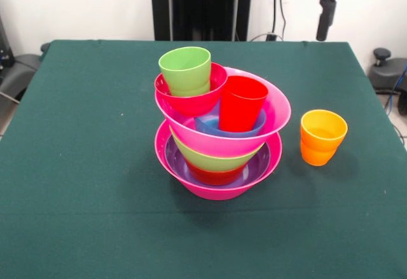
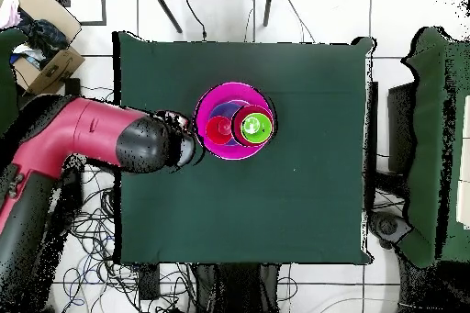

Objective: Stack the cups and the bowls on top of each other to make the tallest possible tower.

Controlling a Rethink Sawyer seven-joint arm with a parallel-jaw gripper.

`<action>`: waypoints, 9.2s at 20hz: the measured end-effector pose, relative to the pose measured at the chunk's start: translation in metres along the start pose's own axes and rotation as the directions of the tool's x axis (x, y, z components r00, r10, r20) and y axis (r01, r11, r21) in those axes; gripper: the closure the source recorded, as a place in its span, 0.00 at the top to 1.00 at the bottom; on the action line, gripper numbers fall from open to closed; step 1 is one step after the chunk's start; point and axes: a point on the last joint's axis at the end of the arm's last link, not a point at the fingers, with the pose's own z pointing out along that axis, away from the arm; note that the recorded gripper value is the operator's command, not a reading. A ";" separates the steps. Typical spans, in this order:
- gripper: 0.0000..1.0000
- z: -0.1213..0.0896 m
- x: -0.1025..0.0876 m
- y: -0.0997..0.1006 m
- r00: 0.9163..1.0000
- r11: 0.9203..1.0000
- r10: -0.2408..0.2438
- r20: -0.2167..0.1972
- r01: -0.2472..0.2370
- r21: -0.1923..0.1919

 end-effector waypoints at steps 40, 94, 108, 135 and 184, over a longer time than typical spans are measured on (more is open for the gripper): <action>1.00 0.113 0.050 -0.009 1.000 1.000 -0.029 -0.008 0.029 0.002; 1.00 0.065 -0.008 -0.006 0.972 0.969 -0.234 -0.007 0.233 0.078; 1.00 0.078 -0.008 -0.013 0.973 0.962 -0.228 -0.013 0.228 0.148; 1.00 0.139 0.003 -0.004 0.977 0.964 -0.214 -0.011 0.212 0.161; 1.00 0.171 0.011 0.012 0.939 0.932 -0.339 -0.057 0.344 0.113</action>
